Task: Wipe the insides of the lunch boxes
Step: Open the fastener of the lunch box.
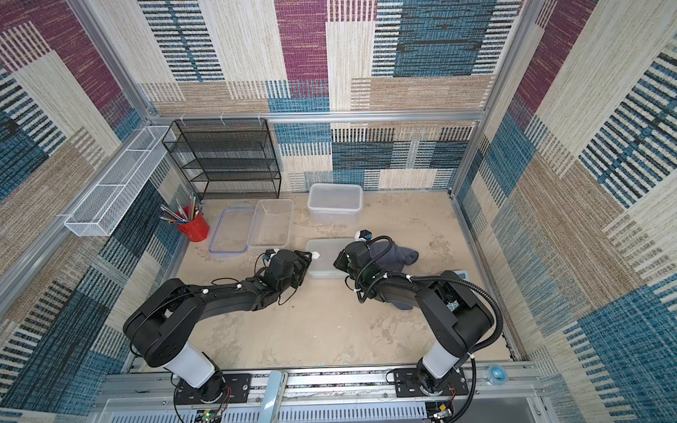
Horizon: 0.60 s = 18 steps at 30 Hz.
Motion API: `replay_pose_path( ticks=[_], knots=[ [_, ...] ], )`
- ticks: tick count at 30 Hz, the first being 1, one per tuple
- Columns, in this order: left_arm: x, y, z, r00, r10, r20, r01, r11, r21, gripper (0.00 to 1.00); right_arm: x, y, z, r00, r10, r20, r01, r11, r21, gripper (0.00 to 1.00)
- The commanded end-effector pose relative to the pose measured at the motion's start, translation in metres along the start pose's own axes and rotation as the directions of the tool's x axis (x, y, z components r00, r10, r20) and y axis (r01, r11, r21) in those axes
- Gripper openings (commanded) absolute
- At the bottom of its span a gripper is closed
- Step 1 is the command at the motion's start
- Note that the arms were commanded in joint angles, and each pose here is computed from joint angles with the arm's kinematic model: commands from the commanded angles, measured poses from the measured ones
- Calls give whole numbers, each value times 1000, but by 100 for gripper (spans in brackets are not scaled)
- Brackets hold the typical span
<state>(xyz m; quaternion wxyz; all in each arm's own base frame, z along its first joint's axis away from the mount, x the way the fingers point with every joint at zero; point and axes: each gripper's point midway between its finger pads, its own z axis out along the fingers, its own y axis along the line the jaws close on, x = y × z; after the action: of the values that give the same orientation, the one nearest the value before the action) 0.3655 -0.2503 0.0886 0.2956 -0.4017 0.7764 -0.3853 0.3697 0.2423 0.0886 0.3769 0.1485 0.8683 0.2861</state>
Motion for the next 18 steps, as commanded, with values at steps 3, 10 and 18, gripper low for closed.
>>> replay_pose_path(
  ticks=[3, 10, 18],
  knots=[
    [-3, -21, 4, 999, -44, 16, 43, 996, 80, 67, 49, -60, -8, 981, -8, -196, 52, 974, 222, 0],
    [-5, -29, 6, 998, -59, 34, 55, 993, 106, 67, 50, -62, -7, 981, 4, -193, 41, 973, 228, 0],
    [-10, -35, 14, 988, -145, 54, 133, 973, 191, 63, 54, -65, -7, 980, 19, -200, 28, 972, 233, 0]
  ],
)
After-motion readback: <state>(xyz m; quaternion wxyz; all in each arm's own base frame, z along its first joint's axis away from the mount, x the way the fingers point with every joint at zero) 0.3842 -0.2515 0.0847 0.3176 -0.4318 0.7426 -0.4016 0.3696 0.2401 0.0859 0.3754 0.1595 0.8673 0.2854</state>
